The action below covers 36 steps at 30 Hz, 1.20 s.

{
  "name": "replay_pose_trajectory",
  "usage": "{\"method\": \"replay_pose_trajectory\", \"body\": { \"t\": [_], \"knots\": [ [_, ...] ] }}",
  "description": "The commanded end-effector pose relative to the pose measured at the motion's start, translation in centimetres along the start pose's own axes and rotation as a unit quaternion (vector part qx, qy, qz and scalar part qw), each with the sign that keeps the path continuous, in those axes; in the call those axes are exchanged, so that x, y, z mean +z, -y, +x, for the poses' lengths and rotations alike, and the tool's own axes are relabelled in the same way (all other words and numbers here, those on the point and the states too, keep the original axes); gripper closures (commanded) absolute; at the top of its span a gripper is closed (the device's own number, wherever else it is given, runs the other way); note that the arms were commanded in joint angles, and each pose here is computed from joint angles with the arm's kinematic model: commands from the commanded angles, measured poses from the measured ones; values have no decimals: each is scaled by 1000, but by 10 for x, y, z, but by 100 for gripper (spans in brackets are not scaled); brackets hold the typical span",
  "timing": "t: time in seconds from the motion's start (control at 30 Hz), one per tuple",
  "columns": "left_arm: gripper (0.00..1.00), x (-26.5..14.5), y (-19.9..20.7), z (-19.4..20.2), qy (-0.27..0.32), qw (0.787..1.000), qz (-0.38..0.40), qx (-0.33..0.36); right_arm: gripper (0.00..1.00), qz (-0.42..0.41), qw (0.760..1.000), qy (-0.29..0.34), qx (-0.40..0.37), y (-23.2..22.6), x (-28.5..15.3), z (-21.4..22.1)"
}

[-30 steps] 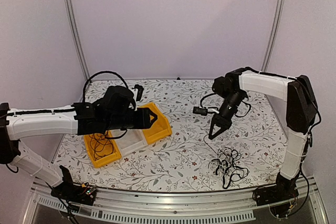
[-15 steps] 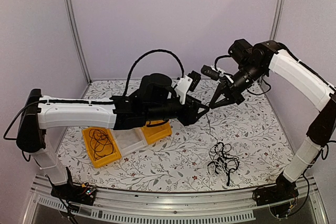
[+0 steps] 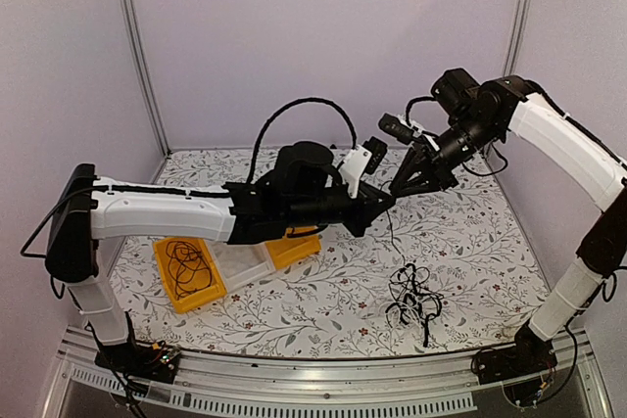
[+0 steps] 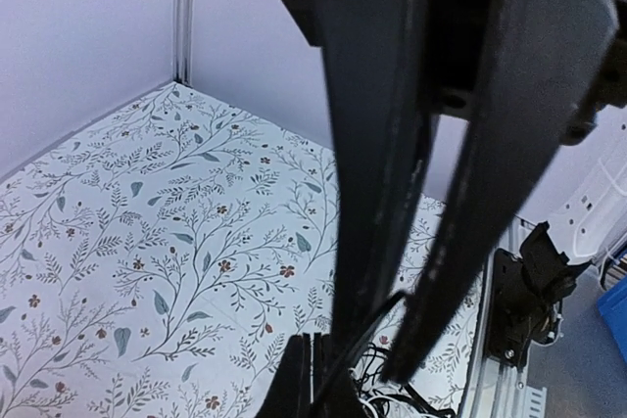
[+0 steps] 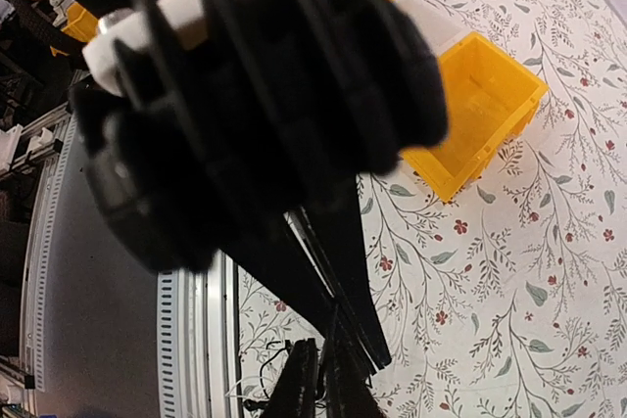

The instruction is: Untangle the cables

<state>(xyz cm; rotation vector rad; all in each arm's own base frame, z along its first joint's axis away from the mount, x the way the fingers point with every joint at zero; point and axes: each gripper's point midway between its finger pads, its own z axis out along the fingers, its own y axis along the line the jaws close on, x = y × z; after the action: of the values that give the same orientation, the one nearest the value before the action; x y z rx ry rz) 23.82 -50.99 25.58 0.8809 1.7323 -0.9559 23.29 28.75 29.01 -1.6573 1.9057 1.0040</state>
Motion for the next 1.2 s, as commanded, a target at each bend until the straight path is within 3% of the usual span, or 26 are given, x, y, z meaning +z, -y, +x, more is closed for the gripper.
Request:
{"method": "replay_pose_trajectory", "body": {
  "t": [0.0, 0.03, 0.1, 0.13, 0.2, 0.33, 0.6, 0.67, 0.8, 1.03, 1.17],
  "knots": [
    [100, -14, 8, -29, 42, 999, 7, -5, 67, 70, 995, 77, 4, 29, -28, 4],
    [100, -17, 7, -31, 45, 999, 5, -10, 55, 83, 990, 110, 21, 36, -31, 13],
    [100, -21, 7, -36, 51, 999, 3, -18, 29, 149, 973, 170, -45, 21, -42, 16],
    [100, -22, 7, -38, 53, 998, 3, -20, 21, 163, 969, 177, -55, 17, -32, 30],
    [100, -24, 8, -43, 55, 998, 3, -21, 17, 186, 959, 197, -78, 5, -24, 44],
    [100, -26, 10, -52, 59, 998, 3, -21, 21, 191, 957, 209, -70, 7, 1, 57],
    [100, -26, 13, -71, 71, 997, 3, -22, 25, 120, 966, 230, -4, 21, 41, 56],
    [100, -27, 15, -78, 75, 997, 5, -20, 33, 108, 966, 233, 12, 21, 48, 61],
    [100, -33, 23, -100, 90, 996, 12, -11, 70, 82, 970, 222, 59, 30, 68, 77],
    [100, -72, 65, -206, 171, 981, -6, 86, 78, 98, 964, 186, 162, 55, 93, 117],
    [100, -114, 85, -271, 246, 962, -24, 119, 81, 123, 942, 172, 259, 73, 94, 155]
  ]
}}
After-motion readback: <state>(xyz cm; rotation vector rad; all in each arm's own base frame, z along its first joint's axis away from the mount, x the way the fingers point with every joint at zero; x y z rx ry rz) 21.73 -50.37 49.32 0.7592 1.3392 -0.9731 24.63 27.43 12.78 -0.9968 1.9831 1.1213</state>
